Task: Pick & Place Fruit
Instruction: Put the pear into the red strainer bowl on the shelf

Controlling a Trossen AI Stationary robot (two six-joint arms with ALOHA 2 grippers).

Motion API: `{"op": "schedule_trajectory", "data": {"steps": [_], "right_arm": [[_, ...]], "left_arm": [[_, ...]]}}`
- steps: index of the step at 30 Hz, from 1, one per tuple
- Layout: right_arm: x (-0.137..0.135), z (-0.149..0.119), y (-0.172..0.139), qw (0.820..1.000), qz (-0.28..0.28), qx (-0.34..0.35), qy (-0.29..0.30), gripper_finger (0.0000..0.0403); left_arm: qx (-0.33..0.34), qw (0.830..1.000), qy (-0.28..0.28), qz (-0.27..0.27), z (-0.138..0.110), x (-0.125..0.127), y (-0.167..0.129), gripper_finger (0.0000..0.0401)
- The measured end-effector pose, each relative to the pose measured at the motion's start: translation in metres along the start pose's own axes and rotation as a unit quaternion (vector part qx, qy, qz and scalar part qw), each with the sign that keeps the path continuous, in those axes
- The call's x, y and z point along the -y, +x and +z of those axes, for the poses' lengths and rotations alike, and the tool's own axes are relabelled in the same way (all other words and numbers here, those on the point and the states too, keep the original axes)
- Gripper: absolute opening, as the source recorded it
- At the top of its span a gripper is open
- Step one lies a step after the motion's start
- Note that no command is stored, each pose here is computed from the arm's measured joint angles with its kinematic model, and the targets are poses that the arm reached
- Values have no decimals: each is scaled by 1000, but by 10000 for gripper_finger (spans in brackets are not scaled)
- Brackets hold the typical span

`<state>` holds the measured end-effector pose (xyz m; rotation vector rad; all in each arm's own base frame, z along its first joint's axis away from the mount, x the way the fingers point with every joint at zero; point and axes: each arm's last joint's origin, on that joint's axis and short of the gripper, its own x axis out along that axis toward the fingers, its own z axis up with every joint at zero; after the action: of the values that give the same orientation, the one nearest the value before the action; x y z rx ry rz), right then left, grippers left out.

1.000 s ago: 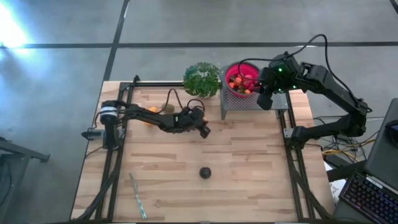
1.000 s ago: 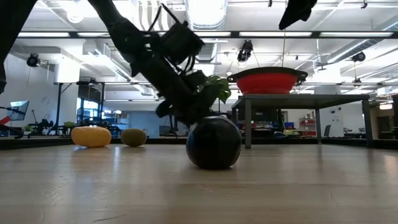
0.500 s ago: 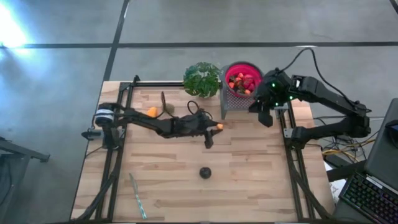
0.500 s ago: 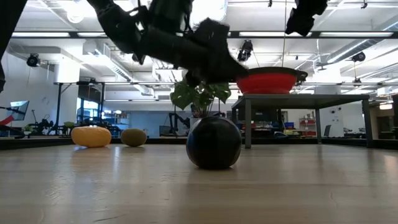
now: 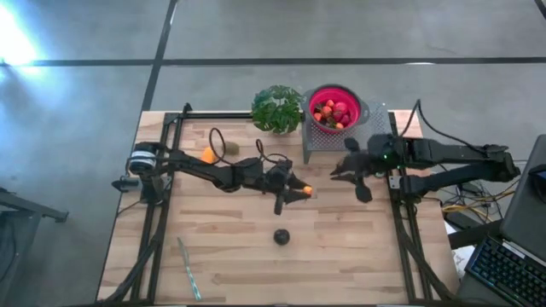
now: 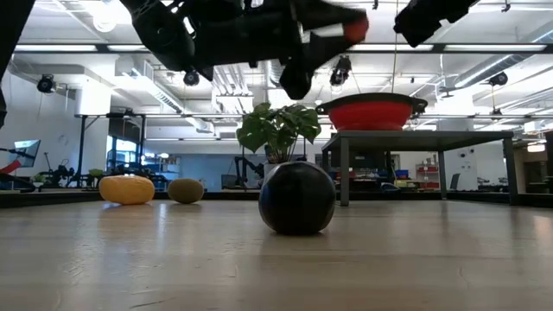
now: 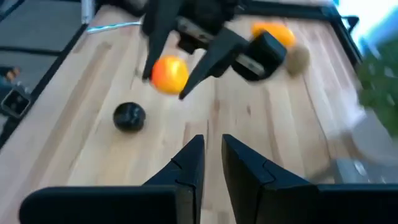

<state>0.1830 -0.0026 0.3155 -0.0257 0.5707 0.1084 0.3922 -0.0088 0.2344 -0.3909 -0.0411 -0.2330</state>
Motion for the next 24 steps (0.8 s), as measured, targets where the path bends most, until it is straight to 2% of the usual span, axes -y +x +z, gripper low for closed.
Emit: {"op": "schedule_trajectory", "data": {"steps": [3, 6, 8, 12, 16, 20, 24], "right_arm": [[-12, -3, 9, 998, 21, 21, -56, 48], [-21, -2, 16, 990, 38, 35, -134, 54], [-26, -2, 21, 985, 49, 32, -161, 60], [-30, 6, 28, 986, 53, 31, -157, 75], [-26, 16, 36, 990, 0, 17, -140, 103], [-26, 25, 47, 988, -21, 5, -150, 151], [-26, 32, 57, 990, -19, -9, -142, 206]], "left_arm": [[6, 998, -45, -43, 3, 5, 0, 141], [1, 996, -70, -48, 3, 6, 0, 141], [-5, 996, -77, -44, 1, 5, 0, 141], [-11, 996, -87, -35, 0, 3, 0, 142], [-8, 995, -93, -25, 0, 2, 0, 142], [-10, 995, -97, -21, 0, 2, 0, 142], [-13, 995, -96, -18, -1, 1, 0, 142]]}}
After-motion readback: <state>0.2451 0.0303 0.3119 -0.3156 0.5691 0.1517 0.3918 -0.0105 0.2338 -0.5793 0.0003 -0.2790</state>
